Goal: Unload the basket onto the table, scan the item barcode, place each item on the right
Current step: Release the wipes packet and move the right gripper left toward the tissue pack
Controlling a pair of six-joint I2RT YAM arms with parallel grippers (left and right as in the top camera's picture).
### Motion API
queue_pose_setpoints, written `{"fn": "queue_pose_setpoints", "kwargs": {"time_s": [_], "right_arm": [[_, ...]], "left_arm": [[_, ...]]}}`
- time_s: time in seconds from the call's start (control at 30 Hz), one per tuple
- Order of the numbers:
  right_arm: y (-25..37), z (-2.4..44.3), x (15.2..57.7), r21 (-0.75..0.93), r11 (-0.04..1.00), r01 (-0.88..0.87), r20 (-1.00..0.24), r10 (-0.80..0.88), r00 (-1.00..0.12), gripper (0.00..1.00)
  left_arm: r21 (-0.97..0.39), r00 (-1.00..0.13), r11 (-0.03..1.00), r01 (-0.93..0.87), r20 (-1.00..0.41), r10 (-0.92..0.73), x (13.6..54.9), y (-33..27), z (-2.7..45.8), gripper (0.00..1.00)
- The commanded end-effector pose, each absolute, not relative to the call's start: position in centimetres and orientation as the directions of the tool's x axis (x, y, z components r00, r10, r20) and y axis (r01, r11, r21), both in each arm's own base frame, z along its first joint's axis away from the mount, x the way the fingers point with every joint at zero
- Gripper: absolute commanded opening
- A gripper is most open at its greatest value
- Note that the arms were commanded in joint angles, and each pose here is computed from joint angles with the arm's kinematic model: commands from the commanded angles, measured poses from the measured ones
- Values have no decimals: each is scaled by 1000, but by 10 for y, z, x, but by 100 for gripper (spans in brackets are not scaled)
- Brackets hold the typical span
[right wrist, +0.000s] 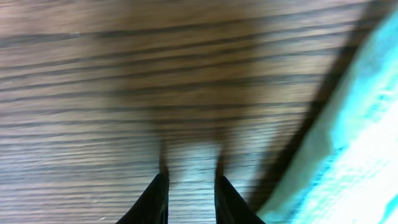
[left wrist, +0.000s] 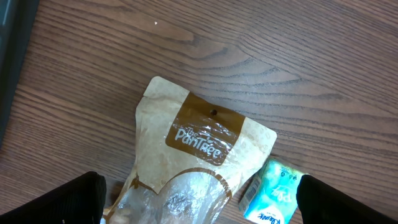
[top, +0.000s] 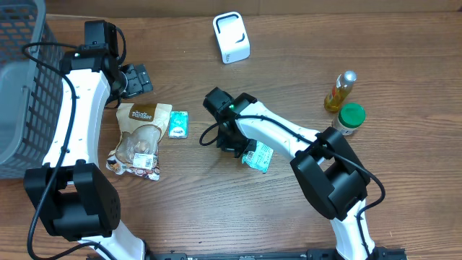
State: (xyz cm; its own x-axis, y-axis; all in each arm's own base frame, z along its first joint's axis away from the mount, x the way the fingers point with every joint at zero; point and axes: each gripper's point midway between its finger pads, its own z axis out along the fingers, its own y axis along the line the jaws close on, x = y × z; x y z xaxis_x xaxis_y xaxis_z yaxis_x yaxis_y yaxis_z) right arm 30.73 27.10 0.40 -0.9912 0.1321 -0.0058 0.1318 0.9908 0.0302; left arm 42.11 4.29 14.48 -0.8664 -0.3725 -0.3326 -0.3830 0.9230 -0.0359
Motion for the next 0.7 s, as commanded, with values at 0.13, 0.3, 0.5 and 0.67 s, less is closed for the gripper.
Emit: {"fn": "queue_pose_setpoints", "kwargs": {"time_s": [0.13,0.3,0.5,0.67], "right_arm": [[231,0,317,-59,976,210,6,210,-978,26],[197,1,324,-133,959,250,5,252,-968,29],[156,4,331,-208,941,267,14,276,-961,31],[147,4,332,-189,940,285,53,299,-953,32]], "left_arm": [[-31,-861,924,-381,-352,-366,423,43,151,100],[-30,-861,924,-380,-352,-366,423,43,151,100],[-30,-861,924,-380,-352,-366,423,43,151,100],[-30,-861,924,-380,-352,-366,423,43,151,99]]}}
